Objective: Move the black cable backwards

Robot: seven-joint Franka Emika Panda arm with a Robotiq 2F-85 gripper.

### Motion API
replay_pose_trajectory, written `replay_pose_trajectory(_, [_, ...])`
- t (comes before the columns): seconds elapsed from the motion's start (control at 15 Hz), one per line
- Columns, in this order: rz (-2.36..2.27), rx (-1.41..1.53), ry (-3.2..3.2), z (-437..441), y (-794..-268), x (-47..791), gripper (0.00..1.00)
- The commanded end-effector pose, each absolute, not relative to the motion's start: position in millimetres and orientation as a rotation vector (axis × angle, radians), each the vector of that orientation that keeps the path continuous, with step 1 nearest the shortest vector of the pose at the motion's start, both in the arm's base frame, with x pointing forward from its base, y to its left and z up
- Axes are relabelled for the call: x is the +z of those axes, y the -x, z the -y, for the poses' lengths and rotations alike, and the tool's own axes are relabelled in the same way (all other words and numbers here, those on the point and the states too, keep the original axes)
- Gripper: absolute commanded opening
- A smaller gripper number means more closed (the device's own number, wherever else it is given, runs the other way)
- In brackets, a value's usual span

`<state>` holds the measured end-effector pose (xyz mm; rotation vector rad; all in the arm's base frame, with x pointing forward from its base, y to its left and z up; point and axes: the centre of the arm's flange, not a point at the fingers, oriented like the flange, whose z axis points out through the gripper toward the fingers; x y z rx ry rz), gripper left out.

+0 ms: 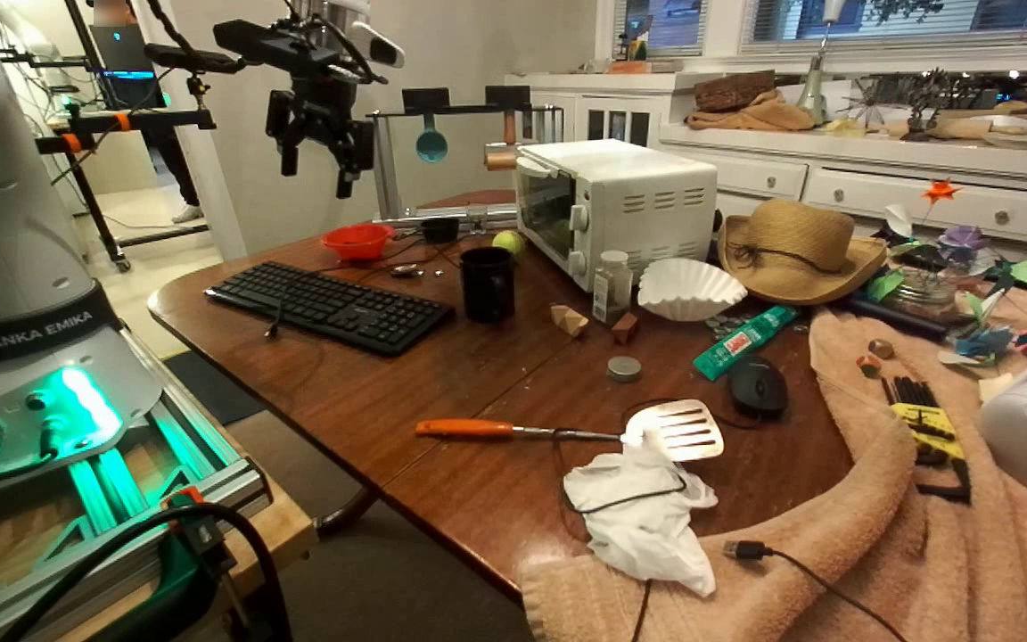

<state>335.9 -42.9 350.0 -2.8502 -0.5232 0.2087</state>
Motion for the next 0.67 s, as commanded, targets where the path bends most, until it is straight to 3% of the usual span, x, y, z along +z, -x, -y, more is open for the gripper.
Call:
replay_pose_trajectory(0.0, [0.628,0.166,2.816,22,-298,338,1.00])
replay_pose_trajectory(0.6, [1.079,0.382,2.714,-55,-299,300,1.00])
